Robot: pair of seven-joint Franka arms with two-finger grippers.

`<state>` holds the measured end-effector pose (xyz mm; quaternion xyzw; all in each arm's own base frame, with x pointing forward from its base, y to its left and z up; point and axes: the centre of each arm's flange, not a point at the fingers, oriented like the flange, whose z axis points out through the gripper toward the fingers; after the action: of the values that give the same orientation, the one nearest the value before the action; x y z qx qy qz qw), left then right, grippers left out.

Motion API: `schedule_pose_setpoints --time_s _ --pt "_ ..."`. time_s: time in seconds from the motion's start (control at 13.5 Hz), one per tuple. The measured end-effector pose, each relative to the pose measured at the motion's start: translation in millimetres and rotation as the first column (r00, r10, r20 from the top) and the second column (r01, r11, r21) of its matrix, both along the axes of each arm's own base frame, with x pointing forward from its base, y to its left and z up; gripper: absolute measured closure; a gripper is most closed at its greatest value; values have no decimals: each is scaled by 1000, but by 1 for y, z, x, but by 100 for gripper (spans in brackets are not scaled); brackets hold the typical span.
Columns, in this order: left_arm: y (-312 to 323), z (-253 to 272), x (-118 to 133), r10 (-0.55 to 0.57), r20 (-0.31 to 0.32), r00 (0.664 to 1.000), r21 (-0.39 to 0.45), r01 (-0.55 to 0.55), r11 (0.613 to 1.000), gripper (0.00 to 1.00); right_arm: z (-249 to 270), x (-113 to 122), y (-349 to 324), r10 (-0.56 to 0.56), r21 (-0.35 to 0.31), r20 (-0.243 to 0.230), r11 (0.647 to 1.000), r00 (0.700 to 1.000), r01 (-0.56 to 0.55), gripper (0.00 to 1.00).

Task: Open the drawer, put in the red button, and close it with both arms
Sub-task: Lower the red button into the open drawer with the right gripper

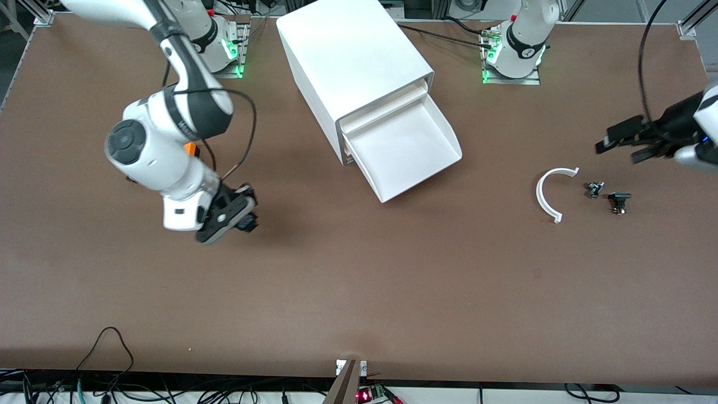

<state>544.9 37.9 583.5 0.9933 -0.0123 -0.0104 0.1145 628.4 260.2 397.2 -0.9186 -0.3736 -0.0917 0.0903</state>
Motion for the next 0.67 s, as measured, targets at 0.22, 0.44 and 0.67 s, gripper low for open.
schedule_pose_setpoints --time_s 0.22,0.44,0.67 --pt "-37 31 -14 105 -35 994 184 -97 978 0 37 -21 76 125 57 63 990 990 -128 59" --pt "-57 40 -16 160 -25 987 257 -148 955 0 59 -53 163 262 73 140 959 955 -274 59" --pt "-45 50 -16 190 -8 982 260 -181 948 0 53 -81 227 397 40 188 911 898 -411 59"
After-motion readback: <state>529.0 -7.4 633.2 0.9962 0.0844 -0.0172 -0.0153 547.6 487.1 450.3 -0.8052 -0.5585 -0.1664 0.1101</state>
